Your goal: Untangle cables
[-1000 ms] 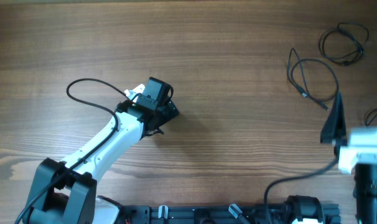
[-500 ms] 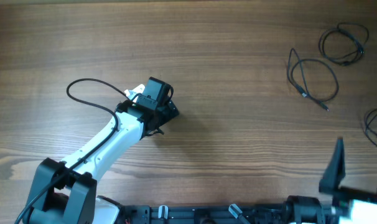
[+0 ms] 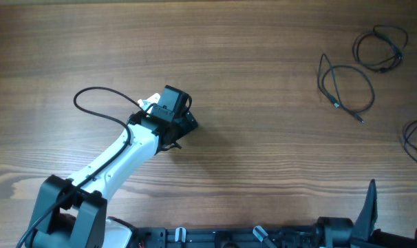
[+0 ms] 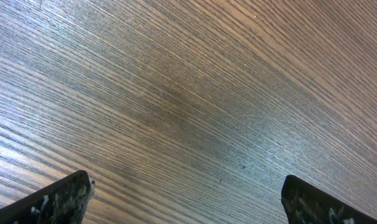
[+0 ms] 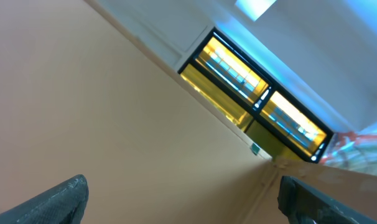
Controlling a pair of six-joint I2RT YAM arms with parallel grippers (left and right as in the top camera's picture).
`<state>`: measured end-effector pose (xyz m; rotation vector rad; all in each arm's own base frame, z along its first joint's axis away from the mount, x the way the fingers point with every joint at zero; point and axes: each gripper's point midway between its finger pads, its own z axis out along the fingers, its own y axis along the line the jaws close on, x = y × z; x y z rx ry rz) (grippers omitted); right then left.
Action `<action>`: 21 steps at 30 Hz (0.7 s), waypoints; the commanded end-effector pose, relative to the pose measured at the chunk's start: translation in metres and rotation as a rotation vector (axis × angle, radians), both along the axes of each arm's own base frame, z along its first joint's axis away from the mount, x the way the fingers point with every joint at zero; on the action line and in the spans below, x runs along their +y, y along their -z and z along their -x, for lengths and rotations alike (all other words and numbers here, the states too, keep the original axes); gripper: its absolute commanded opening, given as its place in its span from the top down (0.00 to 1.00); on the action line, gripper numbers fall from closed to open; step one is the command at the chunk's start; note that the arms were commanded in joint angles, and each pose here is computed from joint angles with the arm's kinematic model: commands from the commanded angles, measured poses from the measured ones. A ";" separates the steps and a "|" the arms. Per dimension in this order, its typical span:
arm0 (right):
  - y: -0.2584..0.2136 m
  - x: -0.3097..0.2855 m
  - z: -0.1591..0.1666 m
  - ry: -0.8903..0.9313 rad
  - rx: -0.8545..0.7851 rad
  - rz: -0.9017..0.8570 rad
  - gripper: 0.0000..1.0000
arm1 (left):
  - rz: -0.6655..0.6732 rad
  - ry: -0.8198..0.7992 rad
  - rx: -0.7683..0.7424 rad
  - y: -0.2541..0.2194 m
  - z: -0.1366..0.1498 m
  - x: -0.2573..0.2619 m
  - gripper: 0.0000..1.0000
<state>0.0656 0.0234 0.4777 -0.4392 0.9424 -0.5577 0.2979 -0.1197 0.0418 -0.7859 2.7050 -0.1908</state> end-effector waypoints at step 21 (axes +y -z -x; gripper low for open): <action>0.160 0.009 -0.130 -0.422 0.478 -0.862 0.00 | -0.006 -0.016 -0.019 -0.005 -0.003 0.003 0.00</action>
